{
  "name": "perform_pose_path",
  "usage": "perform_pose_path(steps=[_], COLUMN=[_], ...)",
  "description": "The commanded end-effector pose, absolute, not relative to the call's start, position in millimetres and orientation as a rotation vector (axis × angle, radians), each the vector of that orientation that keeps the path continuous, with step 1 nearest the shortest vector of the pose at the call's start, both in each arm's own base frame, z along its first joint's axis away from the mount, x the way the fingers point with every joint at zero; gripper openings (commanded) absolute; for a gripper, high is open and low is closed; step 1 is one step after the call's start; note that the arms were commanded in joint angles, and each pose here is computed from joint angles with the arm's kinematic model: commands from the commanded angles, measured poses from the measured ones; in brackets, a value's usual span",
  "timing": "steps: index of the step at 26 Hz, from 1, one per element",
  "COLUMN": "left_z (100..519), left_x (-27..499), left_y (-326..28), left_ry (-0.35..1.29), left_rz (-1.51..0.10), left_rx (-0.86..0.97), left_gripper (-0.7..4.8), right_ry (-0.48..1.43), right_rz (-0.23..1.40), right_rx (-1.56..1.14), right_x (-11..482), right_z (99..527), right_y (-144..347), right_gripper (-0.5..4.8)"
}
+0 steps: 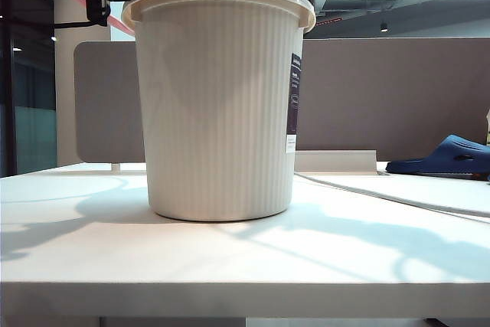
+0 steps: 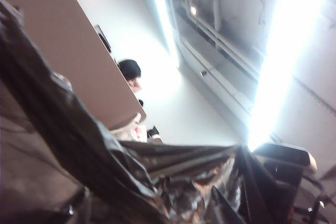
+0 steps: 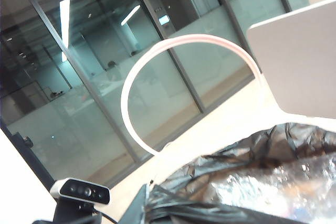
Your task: Open the ring lid of the trash can, pull out the black garbage bag inside, and place it on the table.
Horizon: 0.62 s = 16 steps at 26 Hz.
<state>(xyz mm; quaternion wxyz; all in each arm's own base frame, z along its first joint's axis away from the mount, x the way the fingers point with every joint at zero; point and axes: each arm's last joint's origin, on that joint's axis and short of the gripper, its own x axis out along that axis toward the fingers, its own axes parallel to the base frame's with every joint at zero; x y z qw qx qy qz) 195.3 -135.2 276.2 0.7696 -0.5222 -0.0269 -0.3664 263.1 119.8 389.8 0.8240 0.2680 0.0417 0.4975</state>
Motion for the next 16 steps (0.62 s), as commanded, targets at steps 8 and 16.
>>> perform_pose_path(steps=[8, 16], left_z=[295.7, 297.5], left_x=[205.2, 207.8], left_y=[-141.1, -142.2], left_ry=[-0.033, -0.016], left_rz=[-0.743, -0.709], left_rx=[-1.126, -1.118], left_gripper=[2.70, 0.75], right_ry=[0.140, 0.153], right_rz=[1.113, 1.130], right_rx=[0.545, 0.542], right_x=[263.0, 263.5], right_z=[387.0, 385.7], right_y=[121.9, 122.6], right_gripper=[-0.05, -0.05])
